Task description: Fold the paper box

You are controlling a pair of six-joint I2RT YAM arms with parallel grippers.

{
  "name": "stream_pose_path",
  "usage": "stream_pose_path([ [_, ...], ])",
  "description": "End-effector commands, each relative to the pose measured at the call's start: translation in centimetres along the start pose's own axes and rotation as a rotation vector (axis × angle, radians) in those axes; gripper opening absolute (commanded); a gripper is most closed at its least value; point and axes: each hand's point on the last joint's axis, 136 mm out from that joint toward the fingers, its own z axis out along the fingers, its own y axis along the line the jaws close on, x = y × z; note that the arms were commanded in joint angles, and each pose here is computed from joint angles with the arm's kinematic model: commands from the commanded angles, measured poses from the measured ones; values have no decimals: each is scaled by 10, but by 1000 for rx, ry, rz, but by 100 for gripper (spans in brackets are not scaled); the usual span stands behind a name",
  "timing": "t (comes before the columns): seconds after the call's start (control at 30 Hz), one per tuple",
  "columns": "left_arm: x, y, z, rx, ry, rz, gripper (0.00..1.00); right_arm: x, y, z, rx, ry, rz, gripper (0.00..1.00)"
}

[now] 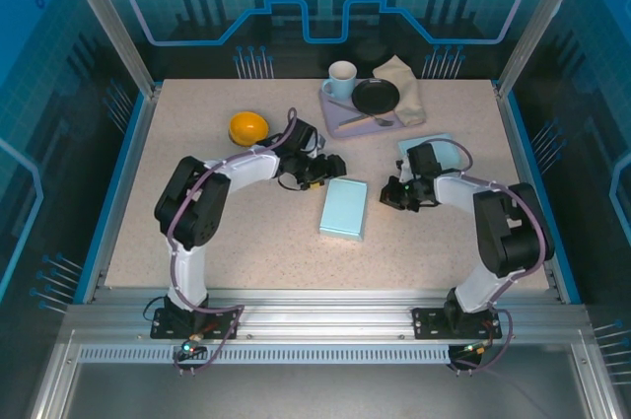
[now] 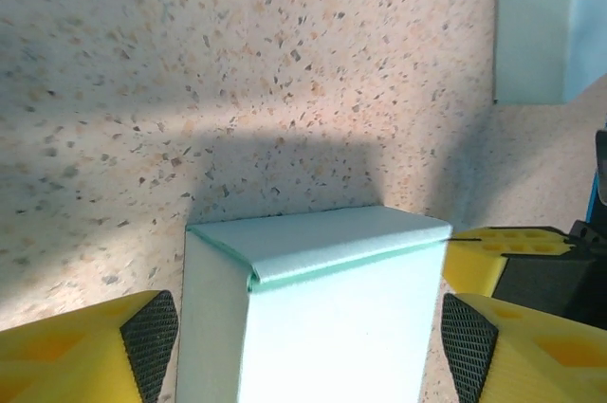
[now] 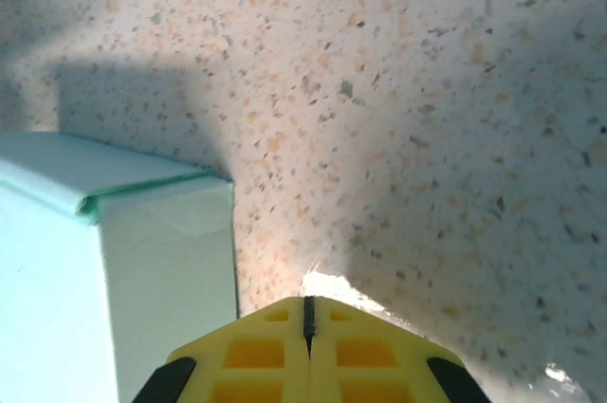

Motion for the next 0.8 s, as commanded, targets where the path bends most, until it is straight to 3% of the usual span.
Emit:
stream_pose_path([
  [0.0, 10, -1, -24, -12, -10, 18, 78, 23, -4, -16, 15, 48, -23, 1],
  [0.2, 48, 17, -36, -28, 12, -13, 77, 58, 6, -25, -33, 96, -42, 1],
  [0.4, 91, 19, -26, -21, 54, -15, 77, 88, 25, -13, -92, 137, -61, 0],
  [0.77, 114, 17, -11, -29, 68, -39, 77, 108, 48, 12, -174, 186, -45, 0],
])
